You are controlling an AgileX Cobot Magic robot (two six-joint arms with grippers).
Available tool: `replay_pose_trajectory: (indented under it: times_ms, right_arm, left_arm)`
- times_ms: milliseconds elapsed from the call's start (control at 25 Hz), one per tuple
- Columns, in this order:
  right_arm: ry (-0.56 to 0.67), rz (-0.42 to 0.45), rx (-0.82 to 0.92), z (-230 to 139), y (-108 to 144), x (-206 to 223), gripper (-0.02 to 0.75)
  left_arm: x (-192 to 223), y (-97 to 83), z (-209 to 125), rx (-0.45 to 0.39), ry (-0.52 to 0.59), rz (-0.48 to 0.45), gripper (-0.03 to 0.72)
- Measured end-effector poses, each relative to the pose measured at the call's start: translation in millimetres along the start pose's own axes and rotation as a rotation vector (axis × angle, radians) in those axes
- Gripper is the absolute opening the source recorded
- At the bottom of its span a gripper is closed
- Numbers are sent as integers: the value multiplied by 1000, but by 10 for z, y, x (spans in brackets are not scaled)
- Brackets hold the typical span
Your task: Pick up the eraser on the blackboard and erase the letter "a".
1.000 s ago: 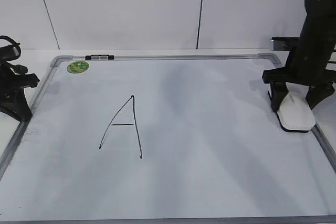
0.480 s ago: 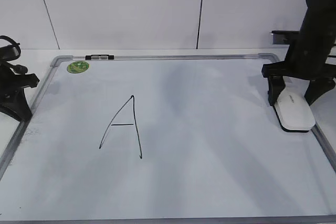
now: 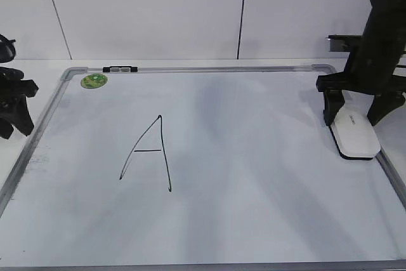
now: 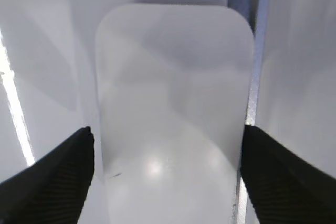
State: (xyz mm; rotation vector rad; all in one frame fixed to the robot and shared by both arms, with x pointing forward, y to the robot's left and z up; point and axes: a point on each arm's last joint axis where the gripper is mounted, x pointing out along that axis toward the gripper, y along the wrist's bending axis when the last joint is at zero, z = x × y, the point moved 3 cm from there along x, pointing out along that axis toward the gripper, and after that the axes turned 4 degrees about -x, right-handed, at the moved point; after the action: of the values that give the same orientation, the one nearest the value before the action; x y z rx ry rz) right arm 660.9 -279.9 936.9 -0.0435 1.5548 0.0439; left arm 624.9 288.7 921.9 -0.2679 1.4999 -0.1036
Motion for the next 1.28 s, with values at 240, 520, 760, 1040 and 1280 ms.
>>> replay_pose_trajectory:
  times_ms: [240, 520, 760, 1040, 1280]
  right_arm:
    - [-27, 0, 0, 9, 0, -100, 661]
    - [-121, -1, 0, -59, 1, -514, 661]
    - [-235, -2, 4, -192, 2, -999, 634]
    - [-348, 5, 52, -389, 5, -1474, 569]
    - [-396, 118, 73, -514, 133, -1705, 563]
  left_arm:
    - [-380, -70, -35, 30, -90, 10, 320]
    - [-858, -172, -156, 64, -191, 9, 320]
    - [-1277, -265, -351, 92, -264, 0, 320]
    - [-1703, -354, -679, 124, -309, -7, 320]
    - [-1989, -417, -930, 146, -359, -17, 320]
